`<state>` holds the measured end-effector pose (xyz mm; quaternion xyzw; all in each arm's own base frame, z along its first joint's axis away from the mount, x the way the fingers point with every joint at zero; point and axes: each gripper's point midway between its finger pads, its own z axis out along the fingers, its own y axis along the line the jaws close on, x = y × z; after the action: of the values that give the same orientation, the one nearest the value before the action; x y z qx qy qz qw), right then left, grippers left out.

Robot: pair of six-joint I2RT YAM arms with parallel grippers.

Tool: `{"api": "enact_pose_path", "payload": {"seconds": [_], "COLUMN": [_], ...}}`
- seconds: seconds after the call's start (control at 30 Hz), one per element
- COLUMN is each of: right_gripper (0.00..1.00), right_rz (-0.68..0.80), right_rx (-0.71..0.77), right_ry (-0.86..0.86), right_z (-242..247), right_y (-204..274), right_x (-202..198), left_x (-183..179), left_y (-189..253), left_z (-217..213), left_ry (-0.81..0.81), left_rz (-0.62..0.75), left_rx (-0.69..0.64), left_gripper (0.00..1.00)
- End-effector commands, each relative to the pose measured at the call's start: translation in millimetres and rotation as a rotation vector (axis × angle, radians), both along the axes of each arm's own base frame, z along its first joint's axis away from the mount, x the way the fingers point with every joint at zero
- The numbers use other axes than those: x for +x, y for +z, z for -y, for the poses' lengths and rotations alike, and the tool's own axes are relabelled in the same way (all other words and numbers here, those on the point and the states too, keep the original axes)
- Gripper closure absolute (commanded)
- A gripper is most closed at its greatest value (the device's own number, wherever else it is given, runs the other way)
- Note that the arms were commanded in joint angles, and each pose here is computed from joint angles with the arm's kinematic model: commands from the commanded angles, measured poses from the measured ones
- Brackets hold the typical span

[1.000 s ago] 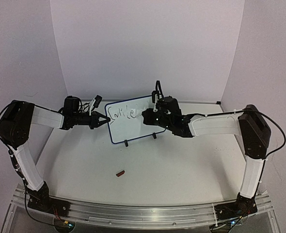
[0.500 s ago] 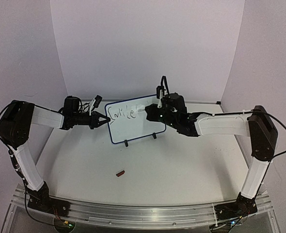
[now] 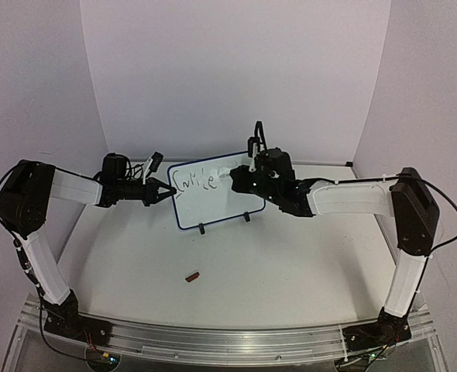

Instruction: Write a sentence on the whiteboard

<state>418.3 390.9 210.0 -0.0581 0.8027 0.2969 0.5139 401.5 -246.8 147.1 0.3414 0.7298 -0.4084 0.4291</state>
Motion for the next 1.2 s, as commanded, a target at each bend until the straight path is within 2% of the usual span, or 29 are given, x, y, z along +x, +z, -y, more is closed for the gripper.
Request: {"api": "enact_pose_path", "payload": {"seconds": [0.0, 0.83, 1.17], "right_gripper": [1.0, 1.0, 1.0], "right_rz": [0.026, -0.01, 0.001], "right_rx": [0.005, -0.026, 0.003], "right_ry": [-0.022, -0.034, 0.003], "right_z": [-3, -1, -4], "right_y": [8, -9, 1], "right_x": [10, 15, 8], "left_x": [8, 8, 9], "left_y": [-14, -14, -15], "left_z": [-7, -7, -8], "left_ry": [0.059, 0.059, 0.061], "left_rz": [0.009, 0.01, 0.008], "left_rx": [0.078, 0.079, 0.081], "left_gripper": [1.0, 1.0, 1.0]}}
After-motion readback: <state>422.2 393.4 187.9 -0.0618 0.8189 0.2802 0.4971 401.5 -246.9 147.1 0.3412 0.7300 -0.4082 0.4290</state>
